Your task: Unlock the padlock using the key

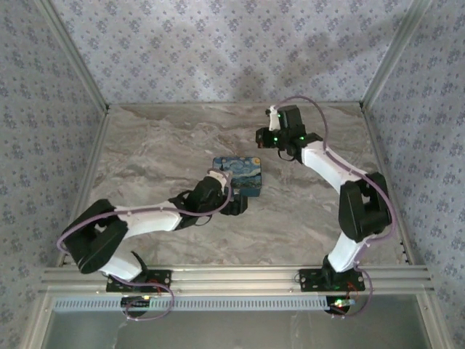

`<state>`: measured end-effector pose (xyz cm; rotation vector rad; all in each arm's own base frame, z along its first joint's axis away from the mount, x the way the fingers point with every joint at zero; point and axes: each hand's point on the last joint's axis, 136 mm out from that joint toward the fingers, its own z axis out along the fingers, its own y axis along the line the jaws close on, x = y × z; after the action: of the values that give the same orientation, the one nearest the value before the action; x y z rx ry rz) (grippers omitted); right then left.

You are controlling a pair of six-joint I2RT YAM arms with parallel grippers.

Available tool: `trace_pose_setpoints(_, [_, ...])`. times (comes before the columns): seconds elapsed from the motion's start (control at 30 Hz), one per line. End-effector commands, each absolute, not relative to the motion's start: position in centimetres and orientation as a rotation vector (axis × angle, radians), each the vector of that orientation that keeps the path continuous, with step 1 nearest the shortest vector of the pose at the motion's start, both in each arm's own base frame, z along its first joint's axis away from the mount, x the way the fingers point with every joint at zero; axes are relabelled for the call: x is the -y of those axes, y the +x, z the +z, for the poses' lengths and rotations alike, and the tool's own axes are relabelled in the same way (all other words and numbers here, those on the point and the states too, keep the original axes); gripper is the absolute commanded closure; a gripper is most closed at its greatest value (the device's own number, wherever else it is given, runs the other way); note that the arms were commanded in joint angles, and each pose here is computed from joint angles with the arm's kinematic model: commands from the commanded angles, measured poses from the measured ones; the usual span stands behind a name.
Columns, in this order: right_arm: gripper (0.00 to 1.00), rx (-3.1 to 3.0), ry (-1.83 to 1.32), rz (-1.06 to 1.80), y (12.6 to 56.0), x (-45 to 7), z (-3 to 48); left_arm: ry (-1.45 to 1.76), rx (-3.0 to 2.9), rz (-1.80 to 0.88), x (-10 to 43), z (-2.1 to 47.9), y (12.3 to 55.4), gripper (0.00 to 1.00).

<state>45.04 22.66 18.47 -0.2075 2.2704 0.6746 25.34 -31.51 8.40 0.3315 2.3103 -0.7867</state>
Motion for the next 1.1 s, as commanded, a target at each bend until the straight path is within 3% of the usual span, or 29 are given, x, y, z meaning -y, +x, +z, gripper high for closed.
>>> trace_pose_setpoints(0.0, [1.00,-2.292,-0.227,0.603,46.2,-23.0,17.7,0.313,-2.177,-0.784,33.1,9.5,26.9,0.02])
trace_pose_setpoints(0.47, [1.00,-2.366,-0.266,0.525,48.7,-24.6,13.9,0.331,-2.148,-0.727,35.5,7.0,28.6,0.03])
trace_pose_setpoints(0.57, [1.00,-2.380,-0.282,0.504,48.8,-24.9,13.0,0.376,-2.147,-0.762,36.7,6.7,28.5,0.09])
trace_pose_setpoints(0.83, [1.00,-2.430,-0.321,0.507,48.0,-25.8,11.0,0.466,-2.119,-0.815,37.6,6.8,27.8,0.12])
trace_pose_setpoints(1.0, [1.00,-2.464,-0.339,0.504,46.9,-26.3,9.3,0.488,-2.115,-0.881,38.3,6.5,27.6,0.23])
trace_pose_setpoints(1.07, [1.00,-2.470,-0.340,0.503,46.7,-26.3,8.9,0.462,-2.123,-0.878,37.9,6.1,27.9,0.22])
